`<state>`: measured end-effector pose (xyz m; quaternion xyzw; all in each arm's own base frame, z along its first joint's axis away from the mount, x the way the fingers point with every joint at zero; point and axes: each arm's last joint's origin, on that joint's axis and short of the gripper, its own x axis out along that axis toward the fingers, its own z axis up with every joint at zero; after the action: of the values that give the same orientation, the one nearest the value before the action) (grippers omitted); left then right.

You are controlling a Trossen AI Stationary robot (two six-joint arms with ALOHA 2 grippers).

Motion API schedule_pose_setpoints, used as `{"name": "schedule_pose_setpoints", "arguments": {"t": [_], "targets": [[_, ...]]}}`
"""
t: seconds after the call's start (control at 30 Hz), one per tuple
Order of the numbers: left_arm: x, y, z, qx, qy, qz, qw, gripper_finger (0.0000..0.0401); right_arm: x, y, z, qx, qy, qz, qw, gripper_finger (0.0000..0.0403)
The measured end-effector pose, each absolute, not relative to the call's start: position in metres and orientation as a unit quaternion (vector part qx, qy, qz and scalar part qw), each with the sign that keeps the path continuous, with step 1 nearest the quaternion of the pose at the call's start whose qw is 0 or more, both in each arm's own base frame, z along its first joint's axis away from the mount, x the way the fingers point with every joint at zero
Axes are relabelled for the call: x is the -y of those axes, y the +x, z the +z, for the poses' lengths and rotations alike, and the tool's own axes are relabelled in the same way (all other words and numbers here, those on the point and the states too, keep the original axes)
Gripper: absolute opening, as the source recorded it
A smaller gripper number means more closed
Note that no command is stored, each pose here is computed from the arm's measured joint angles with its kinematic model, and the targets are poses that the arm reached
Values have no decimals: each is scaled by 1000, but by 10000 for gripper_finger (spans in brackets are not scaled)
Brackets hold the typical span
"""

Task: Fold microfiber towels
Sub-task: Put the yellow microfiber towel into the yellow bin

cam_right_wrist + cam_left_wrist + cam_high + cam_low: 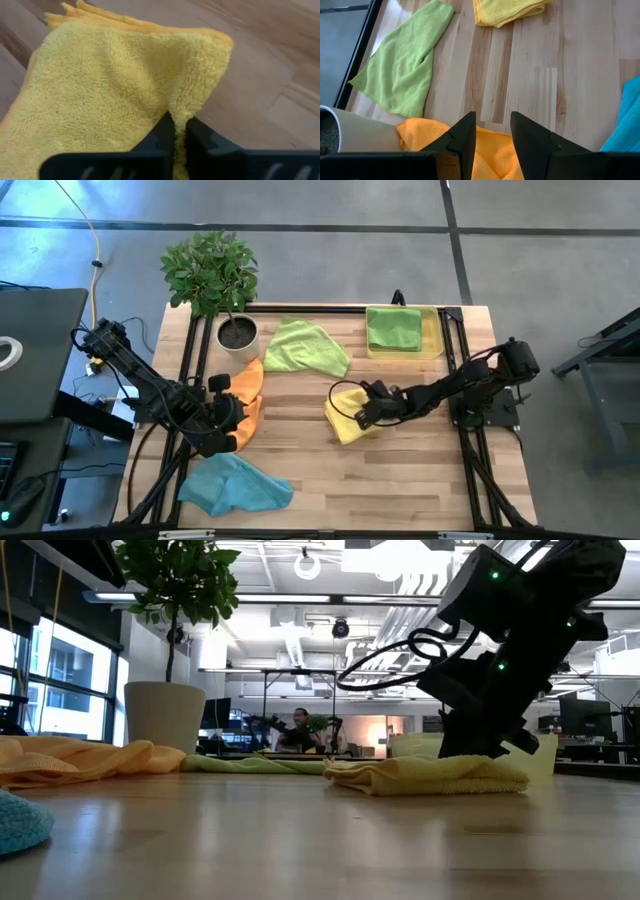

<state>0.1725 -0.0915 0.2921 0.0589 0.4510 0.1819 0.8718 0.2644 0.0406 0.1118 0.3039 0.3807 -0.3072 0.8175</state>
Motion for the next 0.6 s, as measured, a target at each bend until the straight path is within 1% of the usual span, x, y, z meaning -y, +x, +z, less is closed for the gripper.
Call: {"name": "schedule_pose_setpoints", "arguments": {"t": [0.03,0.17,0.3,0.43,0.6], "targets": [[92,173,292,-451,59,182,872,110,-41,265,112,-382,298,-304,820,7],[92,173,292,-451,59,182,872,110,-39,268,117,-405,250,-289,831,10],[92,172,292,-451,59,182,872,110,-28,269,135,-451,181,-284,826,3],[92,173,292,-451,58,182,872,110,-10,264,161,-524,79,-305,791,4],[92,172,292,-451,58,182,872,110,17,258,191,-616,-79,-298,725,4]]}}
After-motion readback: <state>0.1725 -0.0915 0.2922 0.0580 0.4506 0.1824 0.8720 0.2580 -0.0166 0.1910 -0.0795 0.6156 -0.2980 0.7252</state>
